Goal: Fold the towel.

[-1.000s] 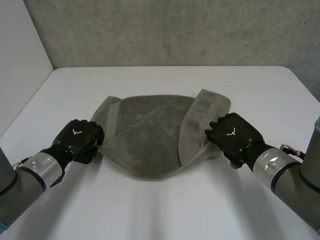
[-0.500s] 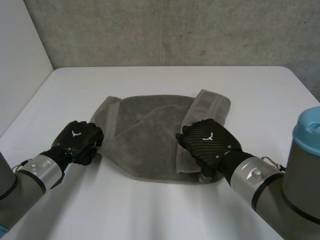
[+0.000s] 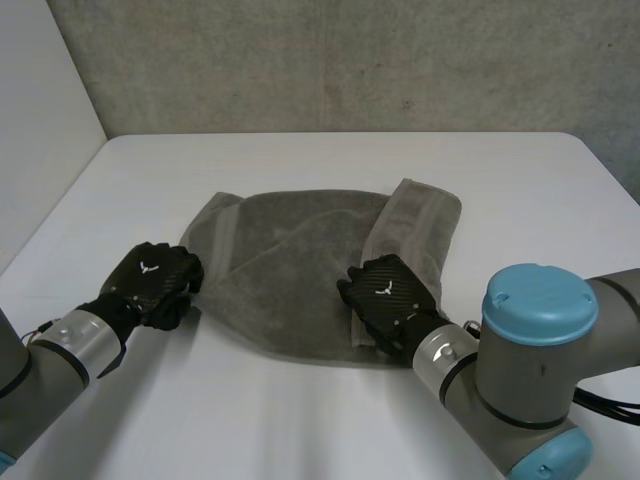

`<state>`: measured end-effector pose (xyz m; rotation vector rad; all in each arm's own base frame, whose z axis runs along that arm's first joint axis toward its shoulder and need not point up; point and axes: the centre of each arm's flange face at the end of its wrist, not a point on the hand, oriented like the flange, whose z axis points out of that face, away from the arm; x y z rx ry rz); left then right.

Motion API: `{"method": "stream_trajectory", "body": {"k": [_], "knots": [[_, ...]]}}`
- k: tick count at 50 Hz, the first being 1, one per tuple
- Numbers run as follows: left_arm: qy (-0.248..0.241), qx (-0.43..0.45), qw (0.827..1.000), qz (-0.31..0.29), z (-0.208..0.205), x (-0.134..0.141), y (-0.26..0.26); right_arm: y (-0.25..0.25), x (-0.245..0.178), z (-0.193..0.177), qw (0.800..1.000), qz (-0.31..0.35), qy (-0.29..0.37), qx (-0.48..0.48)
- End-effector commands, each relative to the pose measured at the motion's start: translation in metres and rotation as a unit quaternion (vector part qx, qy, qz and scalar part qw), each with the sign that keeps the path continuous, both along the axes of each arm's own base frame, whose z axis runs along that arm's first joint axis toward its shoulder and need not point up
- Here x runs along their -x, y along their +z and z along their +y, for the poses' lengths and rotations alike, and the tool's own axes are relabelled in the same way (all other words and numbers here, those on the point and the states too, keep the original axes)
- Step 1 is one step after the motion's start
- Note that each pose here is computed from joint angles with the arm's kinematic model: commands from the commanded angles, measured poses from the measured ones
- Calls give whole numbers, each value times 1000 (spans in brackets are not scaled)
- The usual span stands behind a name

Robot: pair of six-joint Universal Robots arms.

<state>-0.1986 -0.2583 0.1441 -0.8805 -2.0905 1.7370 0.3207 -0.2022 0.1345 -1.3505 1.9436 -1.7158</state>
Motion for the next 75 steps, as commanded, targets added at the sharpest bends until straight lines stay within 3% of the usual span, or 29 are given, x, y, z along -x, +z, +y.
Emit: {"method": "stream_trajectory", "body": {"k": [1,54,60,62,63,65,67,68,70,75], "knots": [[0,1,1000,0,0,0,0,-11,-2,-7,1000,18,-4,15],[-1,-1,1000,0,2,0,0,-23,3,-23,999,35,-25,12],[-1,0,1000,0,3,0,1,-12,23,-55,996,28,-84,25],[0,-1,1000,0,3,0,0,9,48,-79,987,15,-155,47],[-1,-1,1000,-1,3,0,0,9,48,-80,987,15,-156,47],[-1,-1,1000,-1,3,0,0,21,62,-91,979,3,-195,59],[-1,-1,1000,-1,3,0,0,37,101,-115,957,-10,-279,71],[-1,-1,1000,-1,3,0,0,37,101,-115,957,-10,-280,71],[-1,-1,1000,-1,3,0,0,37,139,-130,937,-4,-344,64],[-1,-3,1000,-1,3,0,-1,23,170,-134,923,11,-382,41]]}}
